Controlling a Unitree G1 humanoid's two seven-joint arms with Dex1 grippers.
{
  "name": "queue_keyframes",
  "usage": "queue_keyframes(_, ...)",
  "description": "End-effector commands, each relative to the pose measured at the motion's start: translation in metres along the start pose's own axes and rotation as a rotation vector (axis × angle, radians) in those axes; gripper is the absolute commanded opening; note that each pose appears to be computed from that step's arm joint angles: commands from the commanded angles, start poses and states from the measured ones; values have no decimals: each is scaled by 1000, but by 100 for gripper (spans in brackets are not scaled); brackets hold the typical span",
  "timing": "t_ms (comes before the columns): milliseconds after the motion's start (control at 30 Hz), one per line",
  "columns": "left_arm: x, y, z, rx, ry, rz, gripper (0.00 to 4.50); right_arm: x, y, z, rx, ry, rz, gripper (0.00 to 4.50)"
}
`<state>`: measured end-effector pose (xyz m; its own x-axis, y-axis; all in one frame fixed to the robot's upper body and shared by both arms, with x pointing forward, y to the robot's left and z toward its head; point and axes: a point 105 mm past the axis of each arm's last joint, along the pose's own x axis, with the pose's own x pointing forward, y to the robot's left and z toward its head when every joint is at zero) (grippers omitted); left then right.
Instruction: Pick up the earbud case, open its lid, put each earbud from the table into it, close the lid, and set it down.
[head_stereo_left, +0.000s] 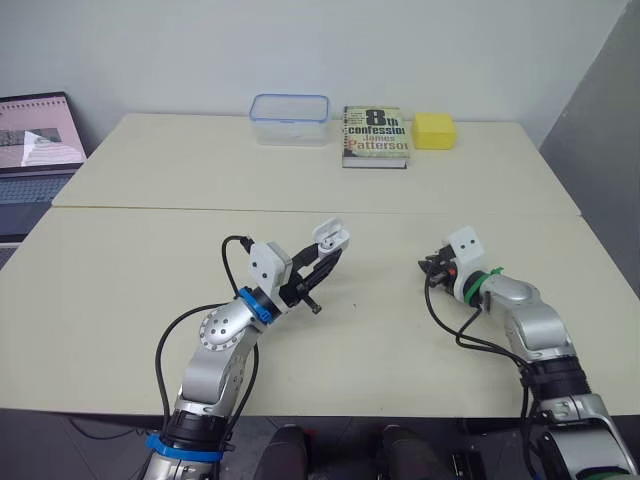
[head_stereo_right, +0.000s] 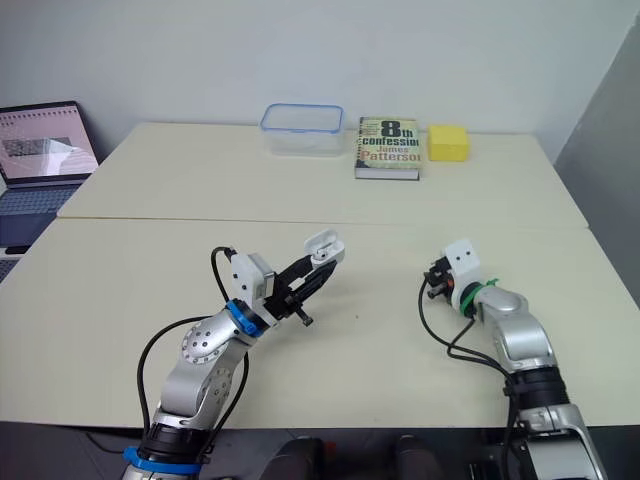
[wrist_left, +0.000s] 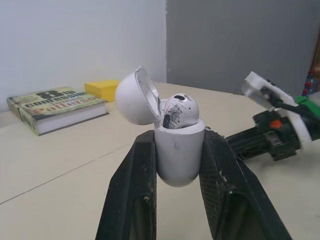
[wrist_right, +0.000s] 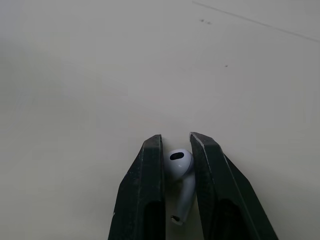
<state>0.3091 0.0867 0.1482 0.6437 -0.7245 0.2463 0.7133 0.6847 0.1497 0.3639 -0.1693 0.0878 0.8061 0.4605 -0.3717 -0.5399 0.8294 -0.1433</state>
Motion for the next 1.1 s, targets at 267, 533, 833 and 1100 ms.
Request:
queue_keyframes(267,-2,-12,14,16,-42,-12,79,-86,56,18,-520,2,645,41)
queue_keyframes(533,-12,-23,11,-16,-25,16,79,-122,24,-21,-678,305,797,41)
queue_keyframes(833,-15,-20,12,-3,-16,32,79,-122,18,-48,-777,402,861,41)
queue_keyframes(1100,-17,-13,13,19,-4,34,79,-119,21,-53,-746,405,869,41)
